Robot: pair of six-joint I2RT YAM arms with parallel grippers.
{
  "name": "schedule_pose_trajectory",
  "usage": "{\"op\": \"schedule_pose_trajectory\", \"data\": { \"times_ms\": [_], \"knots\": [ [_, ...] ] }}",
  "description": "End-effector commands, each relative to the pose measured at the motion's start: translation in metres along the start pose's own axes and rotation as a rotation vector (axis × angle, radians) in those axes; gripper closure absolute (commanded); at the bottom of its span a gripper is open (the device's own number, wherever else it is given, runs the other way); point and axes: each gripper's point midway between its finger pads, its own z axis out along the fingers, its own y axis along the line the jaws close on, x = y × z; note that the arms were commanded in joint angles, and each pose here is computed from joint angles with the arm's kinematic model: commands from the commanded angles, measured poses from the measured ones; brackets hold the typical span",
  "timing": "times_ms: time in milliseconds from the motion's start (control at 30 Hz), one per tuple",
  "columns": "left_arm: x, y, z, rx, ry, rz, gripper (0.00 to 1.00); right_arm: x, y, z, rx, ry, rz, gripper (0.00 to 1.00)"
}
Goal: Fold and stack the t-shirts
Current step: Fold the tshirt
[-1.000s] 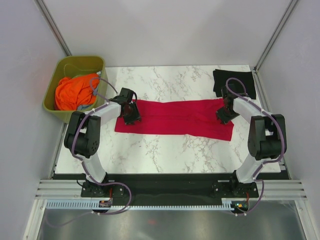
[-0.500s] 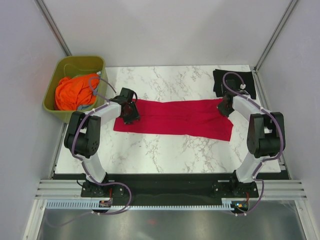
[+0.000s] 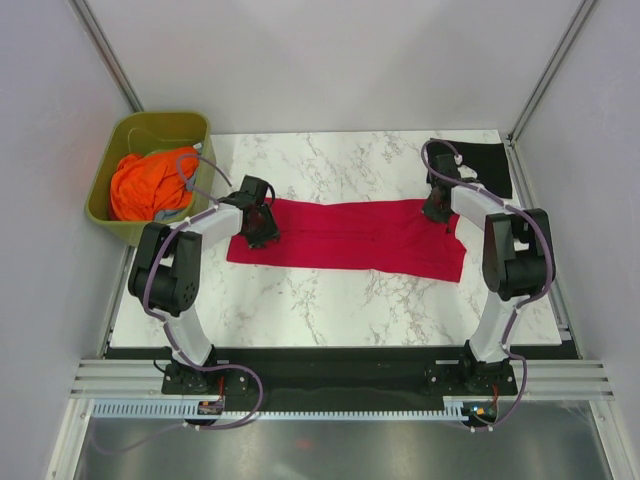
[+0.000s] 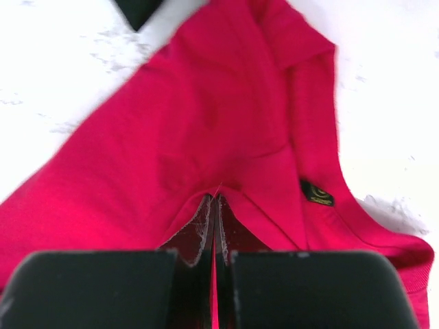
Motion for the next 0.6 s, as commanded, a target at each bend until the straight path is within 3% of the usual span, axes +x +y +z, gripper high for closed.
{"op": "schedule_pose_trajectory", "data": {
  "times_ms": [0, 200, 433, 567],
  "knots": [
    [0.022, 0.031, 0.016, -0.124, 0.047, -0.009, 0.48, -0.026, 0.021, -0.003, -0.041, -0.082, -0.069, 1.0],
    [0.022, 0.03, 0.011, -0.119, 0.04, -0.012, 0.48, -0.037, 0.021, -0.009, -0.019, -0.115, -0.093, 0.98],
    [-0.011, 0.001, -0.024, -0.023, -0.051, 0.022, 0.45, -0.045, -0.001, -0.05, 0.071, -0.103, -0.044, 0.63],
    [-0.026, -0.03, -0.052, 0.105, -0.079, 0.074, 0.45, -0.011, -0.033, -0.067, 0.113, 0.009, 0.023, 0.61]
  ]
}}
